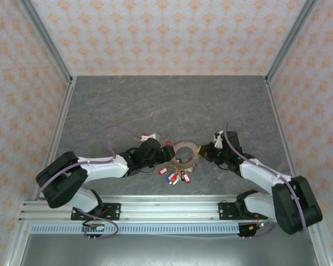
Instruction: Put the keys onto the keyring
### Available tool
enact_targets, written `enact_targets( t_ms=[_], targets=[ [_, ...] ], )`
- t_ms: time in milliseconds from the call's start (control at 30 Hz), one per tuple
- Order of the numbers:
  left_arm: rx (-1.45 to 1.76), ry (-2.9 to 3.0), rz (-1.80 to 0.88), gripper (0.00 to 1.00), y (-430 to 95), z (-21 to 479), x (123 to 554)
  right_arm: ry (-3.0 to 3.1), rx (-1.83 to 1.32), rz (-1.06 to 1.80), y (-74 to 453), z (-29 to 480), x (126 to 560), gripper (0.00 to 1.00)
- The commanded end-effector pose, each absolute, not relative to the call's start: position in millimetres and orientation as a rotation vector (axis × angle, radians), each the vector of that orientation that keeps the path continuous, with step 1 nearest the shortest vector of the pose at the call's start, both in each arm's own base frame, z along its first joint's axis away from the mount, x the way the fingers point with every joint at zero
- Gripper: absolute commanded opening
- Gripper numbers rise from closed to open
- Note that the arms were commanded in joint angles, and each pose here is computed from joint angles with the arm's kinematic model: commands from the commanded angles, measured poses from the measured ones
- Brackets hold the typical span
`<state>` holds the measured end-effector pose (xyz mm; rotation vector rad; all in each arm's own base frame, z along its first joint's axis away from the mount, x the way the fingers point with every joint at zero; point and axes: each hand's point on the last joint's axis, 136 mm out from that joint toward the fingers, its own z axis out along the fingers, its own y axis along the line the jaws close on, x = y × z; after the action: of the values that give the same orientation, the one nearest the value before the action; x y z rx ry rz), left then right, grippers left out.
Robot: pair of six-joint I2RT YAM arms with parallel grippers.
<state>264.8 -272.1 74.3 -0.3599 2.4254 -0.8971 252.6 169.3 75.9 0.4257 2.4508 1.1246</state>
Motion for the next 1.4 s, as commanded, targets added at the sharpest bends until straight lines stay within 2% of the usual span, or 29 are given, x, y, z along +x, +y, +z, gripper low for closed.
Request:
enact_targets(
  t_ms=[0,200,433,833,1233,1367],
  targets=[
    [-0.402,2.397,-0.822,0.76,-250,77,262,2.286,0.532,1.192,164,106,266,0.00],
    [-0.437,2.342,-0.982,0.77,-260,99,261,2.159,0.662,1.304,163,125,271,0.00],
    [-0.497,2.298,-1.170,0.72,-281,113,262,2.074,0.728,1.365,161,140,275,0.00],
    [-0.545,2.272,-1.327,0.70,-311,119,269,2.058,0.734,1.389,162,145,276,0.00],
    [-0.544,2.249,-1.371,0.60,-331,123,280,2.046,0.714,1.437,167,152,274,0.00],
    [-0.544,2.229,-1.403,0.53,-336,125,283,2.061,0.698,1.452,170,151,271,0.00]
  ],
)
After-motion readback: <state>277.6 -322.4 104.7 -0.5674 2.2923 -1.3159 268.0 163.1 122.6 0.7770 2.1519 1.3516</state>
